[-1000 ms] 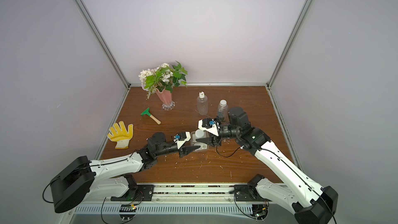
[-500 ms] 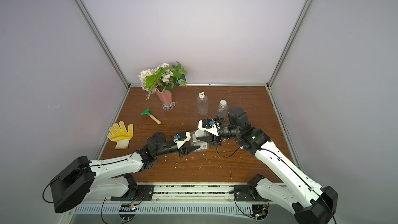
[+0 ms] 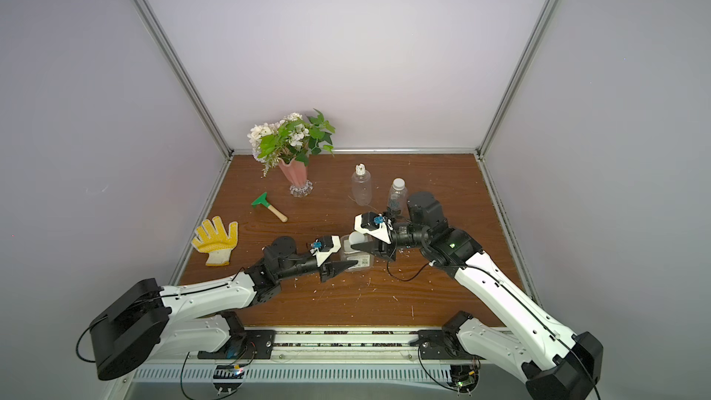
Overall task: Screw on the bottle caps
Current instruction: Screw the bottle cap onto the plastic bottle.
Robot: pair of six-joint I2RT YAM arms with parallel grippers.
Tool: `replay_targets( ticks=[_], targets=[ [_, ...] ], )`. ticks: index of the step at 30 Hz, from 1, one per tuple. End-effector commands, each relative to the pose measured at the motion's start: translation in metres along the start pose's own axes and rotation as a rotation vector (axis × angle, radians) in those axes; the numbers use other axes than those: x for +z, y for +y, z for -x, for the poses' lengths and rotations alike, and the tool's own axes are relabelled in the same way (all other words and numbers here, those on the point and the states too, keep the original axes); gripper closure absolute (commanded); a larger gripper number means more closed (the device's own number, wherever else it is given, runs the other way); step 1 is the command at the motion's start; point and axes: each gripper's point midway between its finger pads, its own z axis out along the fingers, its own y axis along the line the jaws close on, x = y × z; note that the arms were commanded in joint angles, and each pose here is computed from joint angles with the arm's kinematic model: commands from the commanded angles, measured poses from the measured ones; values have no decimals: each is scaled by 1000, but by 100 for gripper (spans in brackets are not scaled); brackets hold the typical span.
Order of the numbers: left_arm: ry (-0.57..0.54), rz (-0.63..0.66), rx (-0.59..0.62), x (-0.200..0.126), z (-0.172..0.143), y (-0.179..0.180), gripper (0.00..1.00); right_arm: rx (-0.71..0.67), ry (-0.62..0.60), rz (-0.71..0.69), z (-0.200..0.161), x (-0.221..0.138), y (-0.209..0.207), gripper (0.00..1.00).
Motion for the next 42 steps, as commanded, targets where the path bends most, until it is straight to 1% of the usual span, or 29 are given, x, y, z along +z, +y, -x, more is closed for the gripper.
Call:
replay_targets(
  ticks=[1,6,12,17,23,28,32,35,40,42],
  targets=[
    [-85,10,32,-2,25,0,54,27,13,2,-7,1,3,59],
    [-115,43,38,-3,35,7,54,71,34,-46,-17,3,-4,60],
    [-155,126,50,-2,52,23,54,199,64,-183,-35,5,-24,67],
    [-188,166,64,0,67,32,56,267,76,-286,-44,7,-30,69],
    [-212,193,78,6,79,41,56,344,73,-391,-46,9,-33,70],
    [-210,237,72,10,80,51,56,414,101,-495,-53,11,-33,72],
    [-218,265,70,12,82,57,56,466,96,-566,-54,13,-34,73],
    [-206,278,63,16,78,61,56,478,93,-617,-52,12,-35,73],
    [-174,291,37,19,62,64,56,465,92,-632,-44,13,-38,71],
    [-159,293,22,19,54,64,56,458,92,-627,-40,13,-39,68]
  ],
)
